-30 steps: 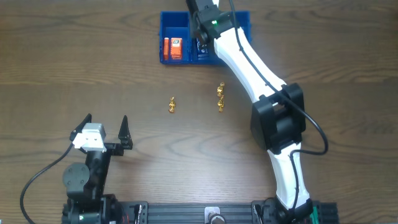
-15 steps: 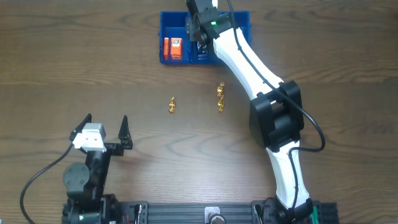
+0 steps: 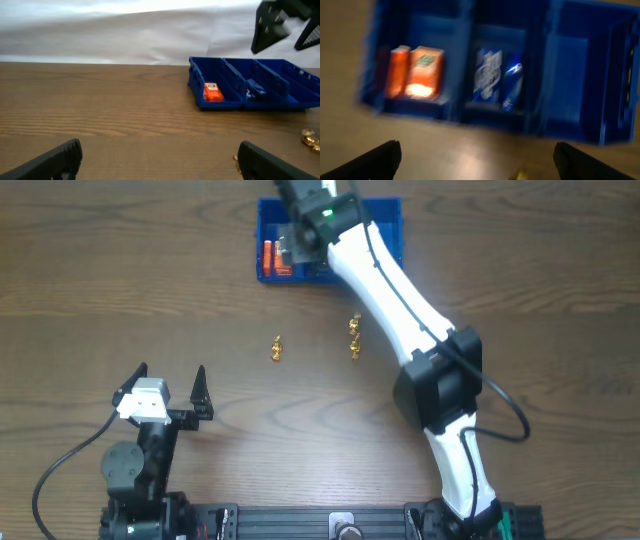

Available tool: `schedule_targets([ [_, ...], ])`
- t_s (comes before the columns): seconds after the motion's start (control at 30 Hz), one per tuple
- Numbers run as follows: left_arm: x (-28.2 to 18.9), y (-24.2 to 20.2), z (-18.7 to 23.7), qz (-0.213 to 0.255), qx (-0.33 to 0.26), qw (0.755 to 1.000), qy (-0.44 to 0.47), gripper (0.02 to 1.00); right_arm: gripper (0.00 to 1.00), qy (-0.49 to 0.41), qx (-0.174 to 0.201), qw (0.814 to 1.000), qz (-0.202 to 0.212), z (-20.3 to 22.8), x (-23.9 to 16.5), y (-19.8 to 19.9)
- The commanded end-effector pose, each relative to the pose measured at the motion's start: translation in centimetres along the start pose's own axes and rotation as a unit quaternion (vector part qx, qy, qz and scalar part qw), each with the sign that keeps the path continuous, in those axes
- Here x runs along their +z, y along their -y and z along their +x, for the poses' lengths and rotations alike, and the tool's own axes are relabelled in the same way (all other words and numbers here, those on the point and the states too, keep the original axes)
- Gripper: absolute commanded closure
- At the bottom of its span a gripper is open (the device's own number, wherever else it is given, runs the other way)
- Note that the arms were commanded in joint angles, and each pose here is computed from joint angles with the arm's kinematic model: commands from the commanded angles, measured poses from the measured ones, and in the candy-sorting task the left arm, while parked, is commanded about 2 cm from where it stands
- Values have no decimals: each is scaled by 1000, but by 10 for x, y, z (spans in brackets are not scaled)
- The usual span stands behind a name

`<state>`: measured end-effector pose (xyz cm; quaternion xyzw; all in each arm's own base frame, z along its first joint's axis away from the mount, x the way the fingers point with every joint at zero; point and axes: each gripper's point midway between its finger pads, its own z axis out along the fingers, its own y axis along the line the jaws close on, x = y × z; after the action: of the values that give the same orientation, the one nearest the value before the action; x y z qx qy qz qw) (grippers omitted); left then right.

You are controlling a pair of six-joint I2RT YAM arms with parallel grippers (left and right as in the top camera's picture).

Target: Sort Candies Into Trays

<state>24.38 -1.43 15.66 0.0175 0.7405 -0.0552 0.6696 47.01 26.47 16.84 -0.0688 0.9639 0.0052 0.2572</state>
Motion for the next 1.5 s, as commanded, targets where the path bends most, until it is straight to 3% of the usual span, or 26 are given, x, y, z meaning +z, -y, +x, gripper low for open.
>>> schedule_targets([
  [0.03, 1, 3, 16, 10, 0, 1000, -22, 20, 1, -57, 0, 998, -35, 48, -24, -53],
  [0.2, 1, 3, 16, 10, 0, 1000, -22, 23, 1, -127, 29, 991, -31, 109, 8, -75],
  [0.43, 1, 3, 16, 10, 0, 1000, -22, 20, 1, -167, 27, 985, -39, 165, 52, -87],
  [0.9, 1, 3, 16, 10, 0, 1000, -22, 23, 5, -177, 36, 983, -22, 188, 84, -92],
  [1.13, 1, 3, 16, 10, 0, 1000, -22, 23, 77, -167, 51, 985, -12, 184, 86, -90],
  [1.23, 1, 3, 16, 10, 0, 1000, -22, 20, 165, -166, 53, 985, -12, 184, 86, -90],
  [1.37, 1, 3, 16, 10, 0, 1000, -22, 20, 485, -165, 61, 984, -7, 183, 86, -89],
  [1.5, 1, 3, 16, 10, 0, 1000, -22, 20, 676, -165, 63, 984, -7, 184, 86, -89],
])
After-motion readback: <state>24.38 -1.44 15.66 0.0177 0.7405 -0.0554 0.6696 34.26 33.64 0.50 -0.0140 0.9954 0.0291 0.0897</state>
